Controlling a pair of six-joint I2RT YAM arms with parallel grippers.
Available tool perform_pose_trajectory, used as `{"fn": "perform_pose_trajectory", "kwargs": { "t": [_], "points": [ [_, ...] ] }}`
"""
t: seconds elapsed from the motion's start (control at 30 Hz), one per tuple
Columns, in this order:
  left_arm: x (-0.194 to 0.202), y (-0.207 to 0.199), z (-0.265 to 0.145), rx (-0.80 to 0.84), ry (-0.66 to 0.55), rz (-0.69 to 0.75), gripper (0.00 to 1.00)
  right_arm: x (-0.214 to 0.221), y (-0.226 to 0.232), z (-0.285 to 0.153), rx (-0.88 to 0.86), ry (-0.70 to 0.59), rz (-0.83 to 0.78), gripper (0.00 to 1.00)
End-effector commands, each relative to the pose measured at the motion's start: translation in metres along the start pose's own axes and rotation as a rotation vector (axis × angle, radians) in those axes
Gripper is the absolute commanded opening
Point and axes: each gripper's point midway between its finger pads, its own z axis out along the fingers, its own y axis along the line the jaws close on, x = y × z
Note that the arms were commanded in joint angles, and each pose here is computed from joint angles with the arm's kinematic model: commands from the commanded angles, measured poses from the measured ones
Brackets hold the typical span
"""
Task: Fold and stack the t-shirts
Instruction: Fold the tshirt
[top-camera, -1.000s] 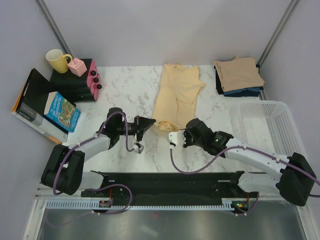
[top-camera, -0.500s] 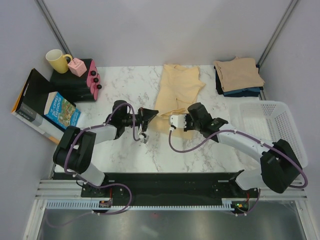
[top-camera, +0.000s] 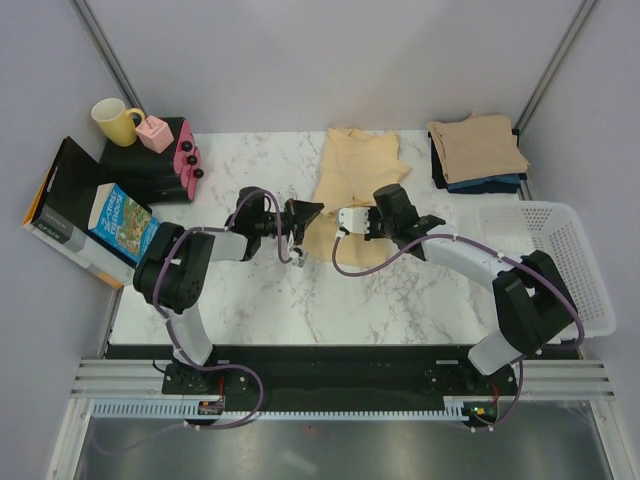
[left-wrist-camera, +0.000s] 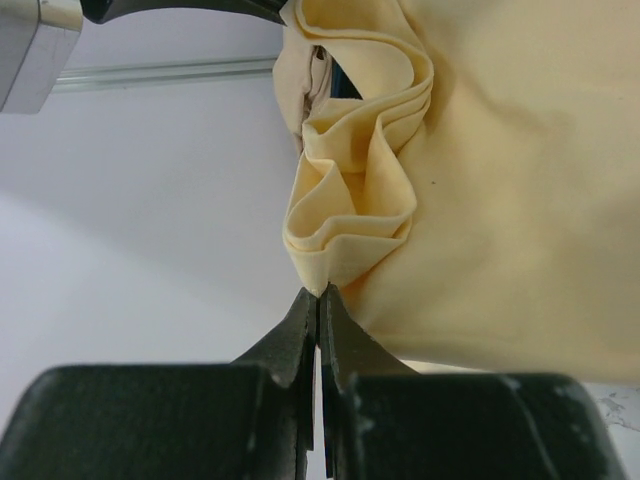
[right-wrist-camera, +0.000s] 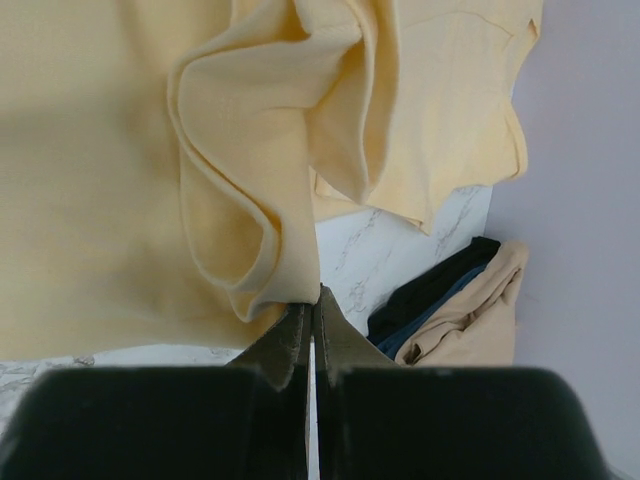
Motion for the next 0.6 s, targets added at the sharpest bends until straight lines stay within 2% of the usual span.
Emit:
{"fn": "perform_pose_trajectory", "kwargs": {
  "t": [0.0,0.3,0.57],
  "points": [
    [0.012,0.021,0.005,-0.060,-0.002,0.073,0.04,-0.010,-0.013,0.008,0.028,-0.031,-0.005,0.00],
    [0.013,0.008,0.010,-0.049,-0.020,0.070,0.03,0.001,-0.003,0.021,0.025,0.008,0.024,0.00],
    [0.009,-0.007,0.014,-0.036,-0.033,0.067,0.02,0.013,-0.015,0.027,0.086,0.045,0.078,0.00]
  ]
}}
